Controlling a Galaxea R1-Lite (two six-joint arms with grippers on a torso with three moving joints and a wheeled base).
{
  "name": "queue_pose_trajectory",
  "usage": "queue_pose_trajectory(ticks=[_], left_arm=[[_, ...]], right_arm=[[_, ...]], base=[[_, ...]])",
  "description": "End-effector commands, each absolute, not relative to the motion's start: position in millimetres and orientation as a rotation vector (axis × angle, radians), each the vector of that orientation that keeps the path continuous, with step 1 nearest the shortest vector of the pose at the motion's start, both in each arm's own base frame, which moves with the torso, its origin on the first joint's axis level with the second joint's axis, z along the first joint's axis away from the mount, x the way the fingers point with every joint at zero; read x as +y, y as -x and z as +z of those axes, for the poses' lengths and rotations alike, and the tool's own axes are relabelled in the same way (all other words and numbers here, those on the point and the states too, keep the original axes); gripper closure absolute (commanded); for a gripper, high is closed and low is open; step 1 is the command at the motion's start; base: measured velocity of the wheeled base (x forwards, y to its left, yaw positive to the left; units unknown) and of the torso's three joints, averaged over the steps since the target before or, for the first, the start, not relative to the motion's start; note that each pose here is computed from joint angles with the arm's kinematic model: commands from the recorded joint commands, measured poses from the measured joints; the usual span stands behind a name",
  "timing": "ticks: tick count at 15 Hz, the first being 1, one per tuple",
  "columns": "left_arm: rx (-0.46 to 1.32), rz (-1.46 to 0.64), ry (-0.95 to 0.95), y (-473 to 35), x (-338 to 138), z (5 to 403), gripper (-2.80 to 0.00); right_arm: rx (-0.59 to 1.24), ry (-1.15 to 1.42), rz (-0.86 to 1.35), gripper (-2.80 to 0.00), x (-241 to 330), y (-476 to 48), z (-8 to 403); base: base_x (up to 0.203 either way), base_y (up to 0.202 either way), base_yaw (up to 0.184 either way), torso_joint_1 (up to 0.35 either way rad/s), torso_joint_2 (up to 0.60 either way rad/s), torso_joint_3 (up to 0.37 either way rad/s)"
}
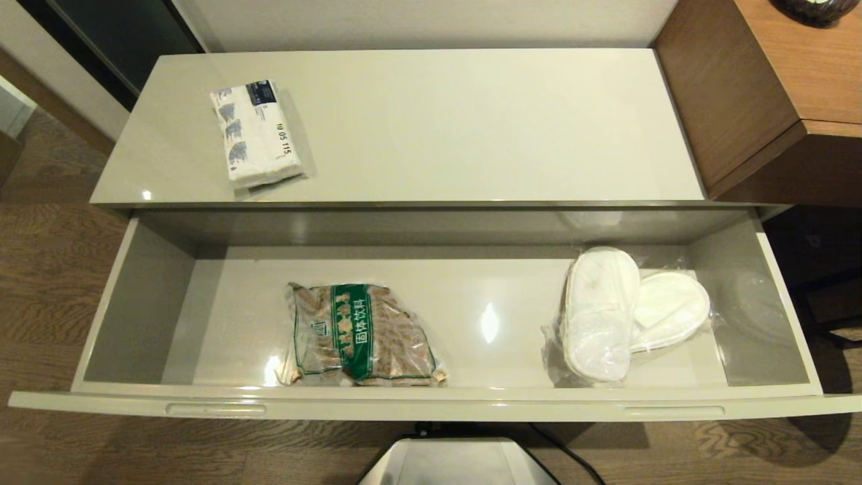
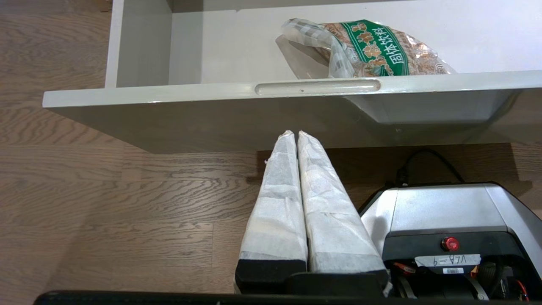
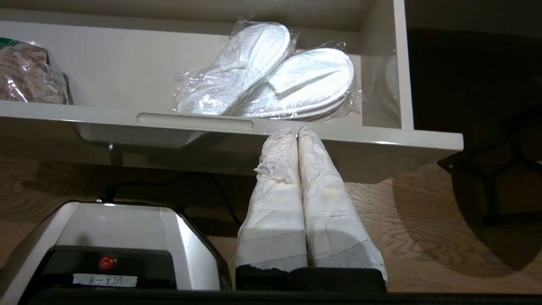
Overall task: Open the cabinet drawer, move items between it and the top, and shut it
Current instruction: Pick up the tissue on the table
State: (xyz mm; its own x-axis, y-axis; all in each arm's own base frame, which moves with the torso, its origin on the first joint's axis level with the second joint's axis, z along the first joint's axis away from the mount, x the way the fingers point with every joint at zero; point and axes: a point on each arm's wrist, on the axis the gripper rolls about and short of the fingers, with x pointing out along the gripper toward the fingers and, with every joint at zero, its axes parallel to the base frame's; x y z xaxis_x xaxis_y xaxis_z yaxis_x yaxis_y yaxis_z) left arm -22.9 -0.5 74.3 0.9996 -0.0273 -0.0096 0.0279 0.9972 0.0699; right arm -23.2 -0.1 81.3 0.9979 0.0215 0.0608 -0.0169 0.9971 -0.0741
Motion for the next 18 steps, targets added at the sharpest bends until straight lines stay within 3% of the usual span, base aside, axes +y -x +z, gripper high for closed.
queue_pose_trajectory(ticks=[1,12,15,18], left_arm=[[0.010,-0.028,-0.070,23,0,74,0.00],[0.002,-0.022,-0.136,23,0,79,0.00],[0.011,-0.013,-0.114,24,0,150,0.00],[0.233,0.004,-0.050,-25,0,238,0.00]], right_arm=[[-0.064,0.058,0.021,0.00,0,24,79],[-0.020,-0.019,0.011,0.00,0,24,75],[-0.020,-0.020,0.012,0.00,0,24,75],[-0.020,-0.019,0.012,0.00,0,24,75]], base=[[0.000,0.000,0.000,0.000,0.00,0.000],[0.000,0.000,0.000,0.000,0.00,0.000],[0.000,0.000,0.000,0.000,0.00,0.000],[0.000,0.000,0.000,0.000,0.00,0.000]])
